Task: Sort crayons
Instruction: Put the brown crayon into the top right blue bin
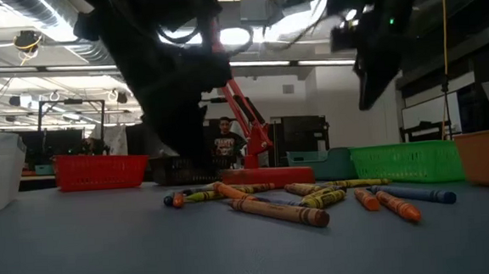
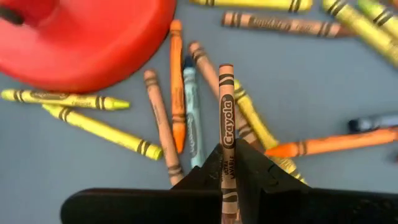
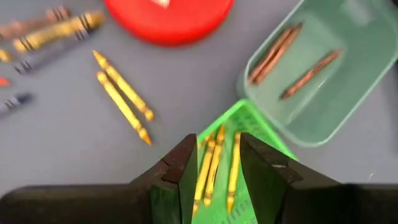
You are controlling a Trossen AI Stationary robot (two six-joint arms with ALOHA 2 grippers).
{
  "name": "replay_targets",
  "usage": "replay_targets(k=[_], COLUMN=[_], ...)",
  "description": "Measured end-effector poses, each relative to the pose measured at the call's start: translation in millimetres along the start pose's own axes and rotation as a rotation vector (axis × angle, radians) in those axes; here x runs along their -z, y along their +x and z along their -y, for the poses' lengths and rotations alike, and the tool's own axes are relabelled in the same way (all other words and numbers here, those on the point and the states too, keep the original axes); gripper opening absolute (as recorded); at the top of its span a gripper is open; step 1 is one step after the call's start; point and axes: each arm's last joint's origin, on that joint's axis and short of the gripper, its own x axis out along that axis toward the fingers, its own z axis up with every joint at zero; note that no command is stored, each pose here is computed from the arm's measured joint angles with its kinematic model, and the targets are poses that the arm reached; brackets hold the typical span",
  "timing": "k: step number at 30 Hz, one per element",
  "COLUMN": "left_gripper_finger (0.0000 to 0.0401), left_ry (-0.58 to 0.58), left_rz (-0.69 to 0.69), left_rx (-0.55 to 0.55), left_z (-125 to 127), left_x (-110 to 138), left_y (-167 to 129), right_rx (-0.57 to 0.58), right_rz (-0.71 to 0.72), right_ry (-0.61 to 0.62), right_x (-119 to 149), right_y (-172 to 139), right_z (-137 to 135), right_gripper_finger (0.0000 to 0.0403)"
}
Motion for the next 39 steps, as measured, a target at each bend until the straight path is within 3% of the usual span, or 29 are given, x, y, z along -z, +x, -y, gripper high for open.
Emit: replay_targets(k=[4, 9, 17, 22, 39], left_gripper_finger=[0.0005, 0.0005, 0.0005, 0.0005, 0.0005], left_ry=[-0.051, -0.095, -0.095, -0.112, -0.096], left_rz=[0.126, 0.342, 0.661, 0.745, 0.87], left_rx=[0.056, 0.13, 0.171, 0.166, 0.179], left_z=[2.1, 0.5, -12.2, -21.1, -21.8], left_x=[-14.8, -40.3, -75.5, -85.2, -94.3], left_y=[-4.1, -7.1, -17.9, -20.9, -29.7], right_rx=[-0.024, -0.14, -0.342, -0.413, -0.428], right_rz=[0.153, 0.342, 0.505, 0.56, 0.569], right_ry=[0.011, 0.002, -0.051, -0.114, -0.183], right_x=[-1.8, -7.9, -19.2, -22.5, -21.7], right_y=[-20.7, -39.7, -49.4, -52.3, -52.3], right_z=[0.9, -0.8, -5.6, -7.5, -8.3], right_gripper_finger=[0.012, 0.012, 0.012, 0.012, 0.012])
